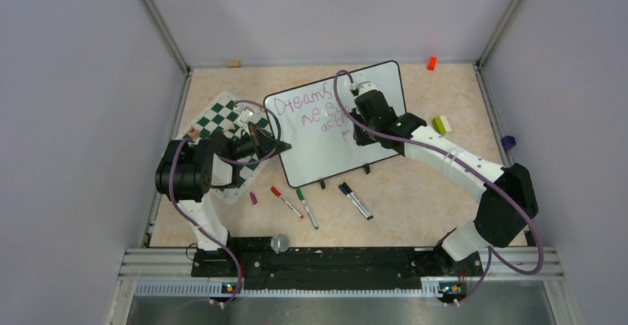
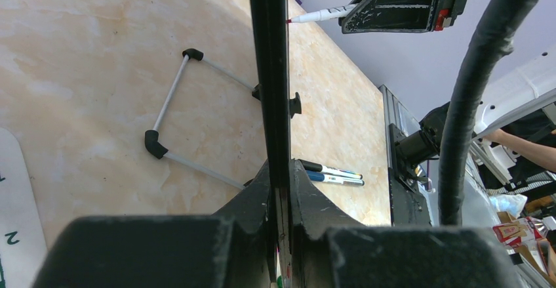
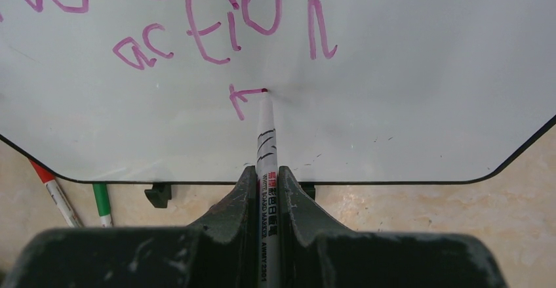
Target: Write a sentence on the whiteboard
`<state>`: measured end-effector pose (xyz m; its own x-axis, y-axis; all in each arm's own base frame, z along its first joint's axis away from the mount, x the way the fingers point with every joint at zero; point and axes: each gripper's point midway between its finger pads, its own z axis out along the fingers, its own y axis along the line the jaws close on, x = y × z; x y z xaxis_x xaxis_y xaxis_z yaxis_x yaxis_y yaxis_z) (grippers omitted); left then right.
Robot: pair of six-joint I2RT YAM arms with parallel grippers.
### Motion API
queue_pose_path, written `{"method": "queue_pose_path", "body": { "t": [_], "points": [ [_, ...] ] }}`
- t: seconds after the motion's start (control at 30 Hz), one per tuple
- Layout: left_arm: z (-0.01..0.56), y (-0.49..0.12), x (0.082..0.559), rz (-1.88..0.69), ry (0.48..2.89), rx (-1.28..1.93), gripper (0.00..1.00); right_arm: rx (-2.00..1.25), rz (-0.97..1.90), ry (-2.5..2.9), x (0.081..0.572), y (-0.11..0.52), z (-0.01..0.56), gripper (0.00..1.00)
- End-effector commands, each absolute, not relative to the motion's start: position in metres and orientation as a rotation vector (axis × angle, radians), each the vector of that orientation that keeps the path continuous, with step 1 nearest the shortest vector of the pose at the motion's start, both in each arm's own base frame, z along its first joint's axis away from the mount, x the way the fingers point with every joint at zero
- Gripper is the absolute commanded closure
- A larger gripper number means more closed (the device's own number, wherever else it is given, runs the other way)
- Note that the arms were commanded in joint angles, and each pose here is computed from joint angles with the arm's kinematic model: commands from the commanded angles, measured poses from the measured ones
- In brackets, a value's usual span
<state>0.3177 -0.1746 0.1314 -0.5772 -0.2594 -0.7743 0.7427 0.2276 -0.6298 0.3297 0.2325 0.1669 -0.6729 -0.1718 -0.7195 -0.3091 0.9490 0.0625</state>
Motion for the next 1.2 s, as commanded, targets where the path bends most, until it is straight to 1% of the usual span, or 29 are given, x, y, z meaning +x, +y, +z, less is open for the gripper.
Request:
{"method": "queue_pose_path", "body": {
  "t": [0.0, 0.23, 0.4, 0.5, 0.77, 0.93, 1.17],
  "points": [
    [0.133, -0.179, 0.303, -1.45, 1.561, 0.674, 1.0, -0.264, 0.201, 2.29, 0.341, 0.221, 0.169, 1.0],
    [0.133, -0.179, 0.302, -1.45, 1.562, 0.671, 1.0, -0.268, 0.23, 2.344, 0.324, 0.22, 0.149, 1.0],
    [0.133, -0.179, 0.302, -1.449, 1.561, 0.672, 1.0, -0.26, 0.228, 2.341, 0.324, 0.219, 0.15, 1.0],
    [0.133, -0.179, 0.302, -1.451, 1.561, 0.675, 1.0, -0.251, 0.231, 2.321, 0.327, 0.22, 0.161, 1.0],
    [0.133, -0.179, 0.303, -1.452, 1.563, 0.67, 1.0, -0.281, 0.307, 2.181, 0.33, 0.224, 0.21, 1.0],
    [0.133, -0.179, 0.303, -1.453, 1.562, 0.672, 1.0, -0.277, 0.329, 2.157, 0.326, 0.219, 0.219, 1.0],
    [0.133, -0.179, 0.303, -1.451, 1.562, 0.672, 1.0, -0.233, 0.272, 2.196, 0.335, 0.205, 0.21, 1.0]
  ]
}}
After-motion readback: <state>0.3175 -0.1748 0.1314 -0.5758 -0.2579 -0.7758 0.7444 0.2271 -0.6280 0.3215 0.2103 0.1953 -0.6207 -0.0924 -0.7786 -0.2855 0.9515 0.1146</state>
